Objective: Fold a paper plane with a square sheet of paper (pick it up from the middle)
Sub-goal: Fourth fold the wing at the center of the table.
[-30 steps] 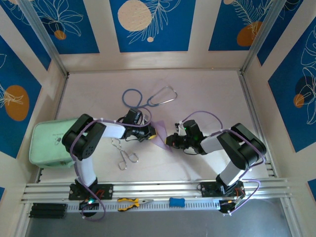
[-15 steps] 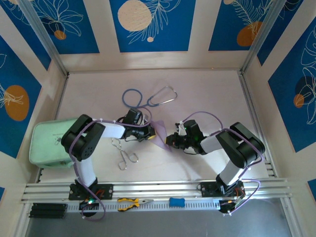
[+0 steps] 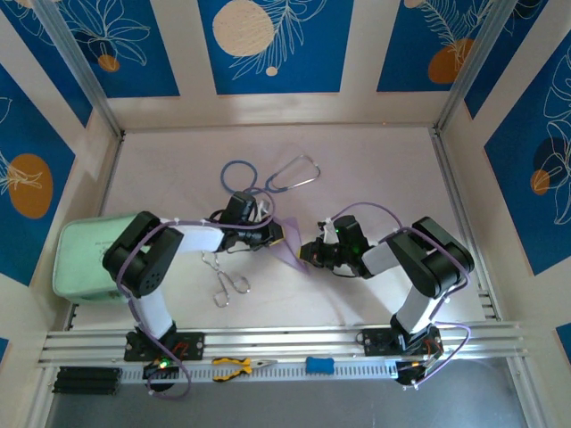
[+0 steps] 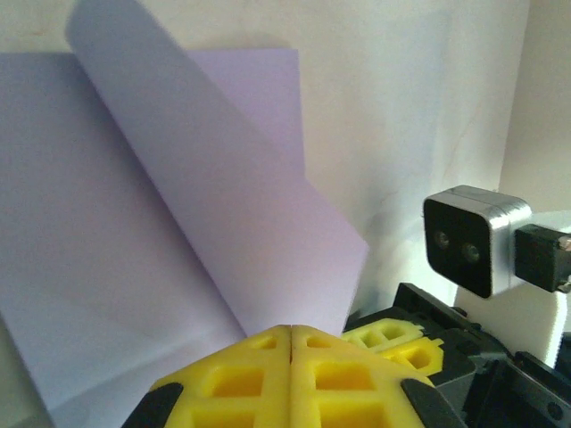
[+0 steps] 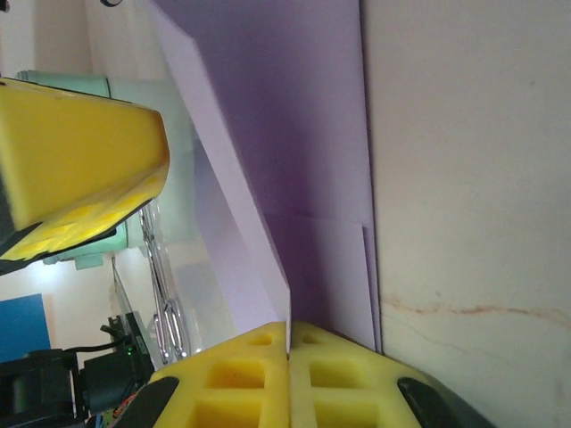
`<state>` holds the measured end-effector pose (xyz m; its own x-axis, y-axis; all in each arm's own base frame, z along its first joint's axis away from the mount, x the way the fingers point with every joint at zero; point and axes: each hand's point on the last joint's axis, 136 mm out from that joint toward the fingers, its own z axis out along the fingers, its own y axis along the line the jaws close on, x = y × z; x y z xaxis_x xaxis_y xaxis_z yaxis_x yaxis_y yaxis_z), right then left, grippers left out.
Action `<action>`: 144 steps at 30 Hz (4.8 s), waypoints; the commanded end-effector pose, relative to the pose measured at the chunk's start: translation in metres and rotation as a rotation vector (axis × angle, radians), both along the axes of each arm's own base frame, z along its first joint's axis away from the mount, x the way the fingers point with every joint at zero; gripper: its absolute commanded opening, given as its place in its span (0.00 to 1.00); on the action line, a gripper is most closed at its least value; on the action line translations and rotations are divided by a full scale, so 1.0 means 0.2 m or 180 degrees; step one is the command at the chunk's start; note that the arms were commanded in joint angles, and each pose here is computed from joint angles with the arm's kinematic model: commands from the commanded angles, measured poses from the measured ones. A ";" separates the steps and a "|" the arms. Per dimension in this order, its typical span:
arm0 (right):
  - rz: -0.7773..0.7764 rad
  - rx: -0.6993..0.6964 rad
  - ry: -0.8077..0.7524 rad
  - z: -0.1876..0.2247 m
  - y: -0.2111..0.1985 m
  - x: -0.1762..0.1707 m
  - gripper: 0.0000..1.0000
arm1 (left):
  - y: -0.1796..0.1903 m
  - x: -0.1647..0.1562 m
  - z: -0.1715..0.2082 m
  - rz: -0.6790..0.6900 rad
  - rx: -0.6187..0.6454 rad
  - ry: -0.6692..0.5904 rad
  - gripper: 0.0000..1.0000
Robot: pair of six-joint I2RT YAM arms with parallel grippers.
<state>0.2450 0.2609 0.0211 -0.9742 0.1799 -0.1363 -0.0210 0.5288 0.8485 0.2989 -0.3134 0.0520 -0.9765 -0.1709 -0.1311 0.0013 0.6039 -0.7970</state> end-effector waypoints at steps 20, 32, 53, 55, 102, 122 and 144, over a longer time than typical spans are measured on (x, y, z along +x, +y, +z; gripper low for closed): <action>-0.0118 -0.0259 0.0289 -0.12 -0.04 -0.07 0.10 | -0.16 0.03 -0.04 -0.0144 -0.0210 0.0072 0.04; -0.0111 -0.0382 0.0310 -0.13 -0.04 -0.08 0.11 | -0.17 0.04 -0.08 -0.0152 -0.0227 0.0103 0.04; -0.0078 -0.0481 0.0329 -0.10 -0.03 -0.09 0.15 | -0.12 -0.01 -0.22 -0.0182 0.0081 0.0325 0.03; -0.0071 -0.0480 0.0324 -0.08 -0.03 -0.10 0.16 | -0.12 -0.01 -0.24 -0.0191 0.0096 0.0345 0.03; 0.0146 -0.1016 0.0395 -0.15 -0.15 -0.24 0.25 | -0.11 -0.02 -0.27 -0.0165 0.0061 0.0391 0.02; 0.0116 -0.1010 0.0324 -0.10 -0.17 -0.24 0.24 | -0.11 -0.02 -0.26 -0.0156 0.0048 0.0388 0.02; 0.0149 -0.0968 0.0403 -0.13 -0.18 -0.28 0.17 | -0.11 -0.02 -0.26 -0.0148 0.0043 0.0384 0.02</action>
<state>0.2130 0.2392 0.0154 -0.9834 0.1143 -0.1406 -0.0162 0.7173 0.6965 0.3050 -0.3440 0.0252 -0.9909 -0.1139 -0.0716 -0.0063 0.5705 -0.8213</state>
